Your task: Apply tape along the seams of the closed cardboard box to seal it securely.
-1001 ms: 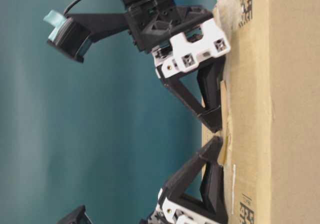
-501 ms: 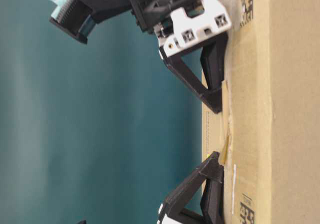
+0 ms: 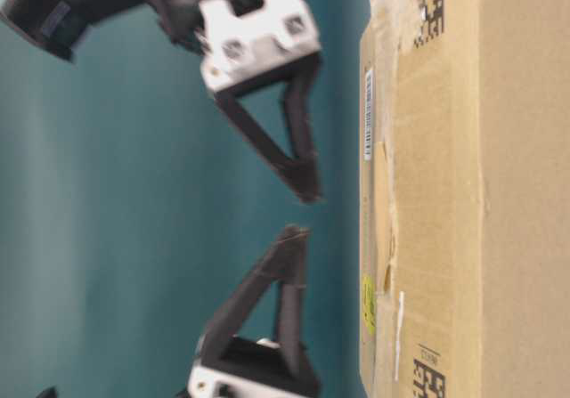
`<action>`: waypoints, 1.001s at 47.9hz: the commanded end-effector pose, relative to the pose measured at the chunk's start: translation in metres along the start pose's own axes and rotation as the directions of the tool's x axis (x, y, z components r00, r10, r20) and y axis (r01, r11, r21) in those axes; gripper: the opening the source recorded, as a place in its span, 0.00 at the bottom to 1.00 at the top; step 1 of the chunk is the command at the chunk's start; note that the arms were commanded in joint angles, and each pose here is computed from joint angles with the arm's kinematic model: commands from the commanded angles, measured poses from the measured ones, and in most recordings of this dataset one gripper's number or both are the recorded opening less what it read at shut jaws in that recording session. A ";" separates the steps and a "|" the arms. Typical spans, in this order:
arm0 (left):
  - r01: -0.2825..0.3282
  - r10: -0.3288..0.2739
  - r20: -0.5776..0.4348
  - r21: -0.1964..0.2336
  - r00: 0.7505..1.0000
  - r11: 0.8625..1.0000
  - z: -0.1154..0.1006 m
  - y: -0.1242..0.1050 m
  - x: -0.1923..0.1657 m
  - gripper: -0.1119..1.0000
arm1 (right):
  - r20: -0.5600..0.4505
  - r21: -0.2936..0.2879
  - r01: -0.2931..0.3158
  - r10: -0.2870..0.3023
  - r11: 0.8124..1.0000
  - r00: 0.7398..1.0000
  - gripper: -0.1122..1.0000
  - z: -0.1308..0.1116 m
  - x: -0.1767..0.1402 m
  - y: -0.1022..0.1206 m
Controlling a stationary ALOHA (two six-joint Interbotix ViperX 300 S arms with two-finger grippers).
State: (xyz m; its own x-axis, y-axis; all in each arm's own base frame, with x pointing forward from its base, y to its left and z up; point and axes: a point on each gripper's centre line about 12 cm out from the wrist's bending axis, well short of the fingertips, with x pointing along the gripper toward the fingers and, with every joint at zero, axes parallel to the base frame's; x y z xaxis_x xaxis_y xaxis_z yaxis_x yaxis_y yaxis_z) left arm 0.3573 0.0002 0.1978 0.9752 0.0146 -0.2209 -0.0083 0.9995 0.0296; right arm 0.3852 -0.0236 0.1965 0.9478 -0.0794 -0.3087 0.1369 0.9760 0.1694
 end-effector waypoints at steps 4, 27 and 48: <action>0.002 -0.002 -0.014 0.001 1.000 1.000 -0.006 -0.001 0.012 0.10 | 0.012 -0.004 -0.013 0.013 1.000 1.000 0.08 0.005 0.017 0.006; 0.022 -0.023 -0.120 -0.006 0.992 1.000 -0.043 -0.009 0.010 0.10 | -0.055 0.005 -0.032 0.032 0.999 0.998 0.08 -0.021 0.022 0.016; 0.013 -0.024 -0.194 -0.059 0.981 0.998 -0.070 -0.009 -0.024 0.10 | -0.134 0.061 0.004 0.004 0.998 0.991 0.08 -0.054 -0.008 0.011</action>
State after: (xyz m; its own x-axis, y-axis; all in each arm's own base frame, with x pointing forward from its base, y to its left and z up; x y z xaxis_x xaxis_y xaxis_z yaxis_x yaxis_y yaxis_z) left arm 0.3288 -0.0065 0.1432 0.9267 -0.0038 -0.3759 -0.0024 0.9999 -0.0159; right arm 0.3728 -0.0054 0.1493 0.9035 -0.0557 -0.4249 0.1624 0.9620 0.2193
